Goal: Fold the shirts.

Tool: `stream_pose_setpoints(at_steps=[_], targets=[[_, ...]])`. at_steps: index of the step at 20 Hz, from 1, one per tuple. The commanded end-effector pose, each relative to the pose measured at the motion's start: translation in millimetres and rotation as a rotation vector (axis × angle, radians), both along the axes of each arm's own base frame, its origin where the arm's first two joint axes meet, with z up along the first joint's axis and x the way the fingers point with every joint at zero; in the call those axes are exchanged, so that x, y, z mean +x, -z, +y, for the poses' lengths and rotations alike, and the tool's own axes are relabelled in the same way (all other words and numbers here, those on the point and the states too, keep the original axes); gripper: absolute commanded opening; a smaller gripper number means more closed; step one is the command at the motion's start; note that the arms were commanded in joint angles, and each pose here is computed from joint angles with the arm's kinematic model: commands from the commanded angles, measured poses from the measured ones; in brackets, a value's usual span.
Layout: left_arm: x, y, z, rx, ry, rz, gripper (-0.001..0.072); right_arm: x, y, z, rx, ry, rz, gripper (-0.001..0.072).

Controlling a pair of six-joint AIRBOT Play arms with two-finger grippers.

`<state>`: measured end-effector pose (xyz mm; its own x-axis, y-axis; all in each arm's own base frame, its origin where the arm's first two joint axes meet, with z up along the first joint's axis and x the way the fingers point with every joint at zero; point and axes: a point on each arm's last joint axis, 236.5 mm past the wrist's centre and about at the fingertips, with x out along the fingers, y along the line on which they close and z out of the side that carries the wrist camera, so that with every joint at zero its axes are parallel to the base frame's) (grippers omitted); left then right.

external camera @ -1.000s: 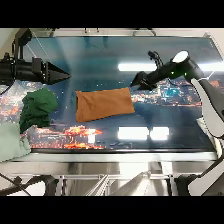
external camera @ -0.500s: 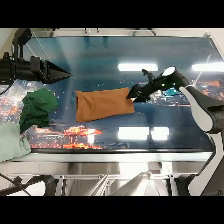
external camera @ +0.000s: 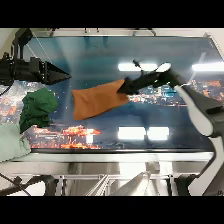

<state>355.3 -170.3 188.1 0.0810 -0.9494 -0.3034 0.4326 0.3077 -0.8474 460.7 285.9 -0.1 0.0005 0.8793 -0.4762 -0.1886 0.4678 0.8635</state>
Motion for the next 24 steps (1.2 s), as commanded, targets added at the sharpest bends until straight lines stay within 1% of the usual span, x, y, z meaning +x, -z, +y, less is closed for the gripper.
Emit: stream_pose_setpoints(at_steps=[1, 3, 4, 6, 9, 11, 12, 13, 16, 17, 19, 22, 23, 24], targets=[[-4, 0, 0, 0.001, 0.015, 0.004, 0.0018, 26, -59, -86, -0.160, 0.188, -0.081, 0.0018], [-3, 0, 0, 0.002, 0.016, -0.007, 0.0018, 32, -90, -180, -0.323, 0.415, -0.075, 0.0018], [-3, 0, 0, 0.003, 0.019, -0.016, 0.0018, 27, -108, -224, -0.377, 0.526, -0.067, 0.0018], [-3, 1, 0, 0.005, 0.025, -0.031, 0.0018, -2, -142, -308, -0.490, 0.742, -0.030, 0.0018], [-3, 1, 0, 0.007, 0.030, -0.051, 0.0018, -90, -165, -424, -0.761, 1.051, 0.131, 0.0018], [-3, 1, 0, 0.007, 0.035, -0.063, 0.0018, -173, -166, -488, -0.956, 1.240, 0.348, 0.0019], [-3, 1, 0, 0.008, 0.035, -0.062, 0.0018, -212, -162, -505, -1.018, 1.305, 0.486, 0.0019], [-4, 1, 0, 0.008, 0.036, -0.062, 0.0019, -249, -155, -515, -1.060, 1.337, 0.619, 0.0019], [-10, 0, -1, 0.005, 0.060, -0.054, 0.0018, -313, -117, -527, -1.082, 1.339, 0.832, 0.0019], [-12, 0, -2, 0.004, 0.072, -0.051, 0.0018, -337, -99, -531, -1.108, 1.319, 0.921, 0.0019], [-19, 0, -7, 0.002, 0.101, -0.047, 0.0019, -377, -63, -528, -1.147, 1.226, 1.069, 0.0020], [-28, 0, -20, 0.000, 0.148, -0.043, 0.0019, -411, -3, -503, -1.117, 1.099, 1.208, 0.0024], [-29, 0, -24, 0.000, 0.157, -0.044, 0.0018, -416, 10, -496, -1.109, 1.044, 1.224, 0.0201], [-31, 0, -28, 0.000, 0.165, -0.045, 0.0018, -419, 16, -491, -1.097, 0.991, 1.243, 0.0615]])
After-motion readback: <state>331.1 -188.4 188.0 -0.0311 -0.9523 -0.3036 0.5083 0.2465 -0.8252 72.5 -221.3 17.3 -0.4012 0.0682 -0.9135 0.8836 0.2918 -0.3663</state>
